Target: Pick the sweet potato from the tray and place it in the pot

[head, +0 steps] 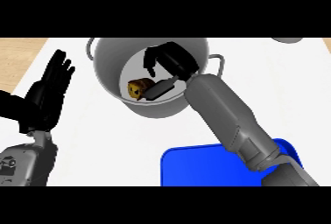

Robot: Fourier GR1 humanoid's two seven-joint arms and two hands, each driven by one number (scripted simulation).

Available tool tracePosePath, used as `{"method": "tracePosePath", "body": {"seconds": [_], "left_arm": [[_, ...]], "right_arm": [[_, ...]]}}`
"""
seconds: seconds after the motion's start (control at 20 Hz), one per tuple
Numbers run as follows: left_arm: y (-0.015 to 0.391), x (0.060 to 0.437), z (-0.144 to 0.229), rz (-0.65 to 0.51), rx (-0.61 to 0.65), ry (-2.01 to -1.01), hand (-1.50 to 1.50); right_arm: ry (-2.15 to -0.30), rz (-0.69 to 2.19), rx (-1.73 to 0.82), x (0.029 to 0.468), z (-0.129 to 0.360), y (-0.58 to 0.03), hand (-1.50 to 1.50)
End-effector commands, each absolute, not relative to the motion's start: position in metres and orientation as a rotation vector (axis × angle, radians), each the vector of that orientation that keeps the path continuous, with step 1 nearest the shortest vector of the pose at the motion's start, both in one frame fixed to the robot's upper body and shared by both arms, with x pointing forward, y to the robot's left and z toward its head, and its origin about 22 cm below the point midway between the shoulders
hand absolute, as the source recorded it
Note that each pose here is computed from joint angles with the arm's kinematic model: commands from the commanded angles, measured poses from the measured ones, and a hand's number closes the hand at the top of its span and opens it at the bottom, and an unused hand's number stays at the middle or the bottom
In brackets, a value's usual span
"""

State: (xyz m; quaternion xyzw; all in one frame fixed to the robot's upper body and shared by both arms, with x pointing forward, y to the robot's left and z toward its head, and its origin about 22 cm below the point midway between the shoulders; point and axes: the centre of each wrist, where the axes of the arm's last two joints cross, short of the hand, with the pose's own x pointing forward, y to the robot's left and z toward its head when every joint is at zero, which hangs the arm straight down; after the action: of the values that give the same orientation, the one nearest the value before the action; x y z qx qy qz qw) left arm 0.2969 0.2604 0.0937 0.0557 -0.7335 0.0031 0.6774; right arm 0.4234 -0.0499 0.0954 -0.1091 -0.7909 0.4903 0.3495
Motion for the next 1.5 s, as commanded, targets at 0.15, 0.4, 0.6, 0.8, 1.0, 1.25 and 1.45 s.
{"method": "tracePosePath", "body": {"seconds": [0.15, 0.4, 0.6, 0.8, 1.0, 1.25, 1.45], "left_arm": [[0.238, 0.307, 0.095, -0.027, 0.097, -1.666, 0.0], [0.24, 0.303, 0.096, -0.031, 0.085, -1.654, 0.0], [0.243, 0.302, 0.103, -0.02, 0.107, -1.671, 0.0], [0.259, 0.3, 0.09, -0.001, 0.128, -1.666, 0.0], [0.254, 0.303, 0.098, -0.003, 0.117, -1.652, 0.0], [0.252, 0.305, 0.102, -0.004, 0.121, -1.669, 0.0], [0.248, 0.302, 0.1, -0.015, 0.094, -1.684, 0.0]], "right_arm": [[-1.877, 1.316, -0.063, 0.43, 0.082, -0.054, -1.5], [-1.909, 1.081, 0.238, 0.43, 0.074, -0.066, -1.5], [-1.894, 0.893, 0.371, 0.437, 0.079, -0.072, -1.5], [-1.85, 0.798, 0.453, 0.443, 0.083, -0.075, -1.5], [-1.839, 0.775, 0.455, 0.462, 0.115, -0.108, -1.5], [-1.847, 0.778, 0.468, 0.467, 0.113, -0.14, -1.5], [-1.851, 0.772, 0.496, 0.474, 0.128, -0.176, -1.5]]}}
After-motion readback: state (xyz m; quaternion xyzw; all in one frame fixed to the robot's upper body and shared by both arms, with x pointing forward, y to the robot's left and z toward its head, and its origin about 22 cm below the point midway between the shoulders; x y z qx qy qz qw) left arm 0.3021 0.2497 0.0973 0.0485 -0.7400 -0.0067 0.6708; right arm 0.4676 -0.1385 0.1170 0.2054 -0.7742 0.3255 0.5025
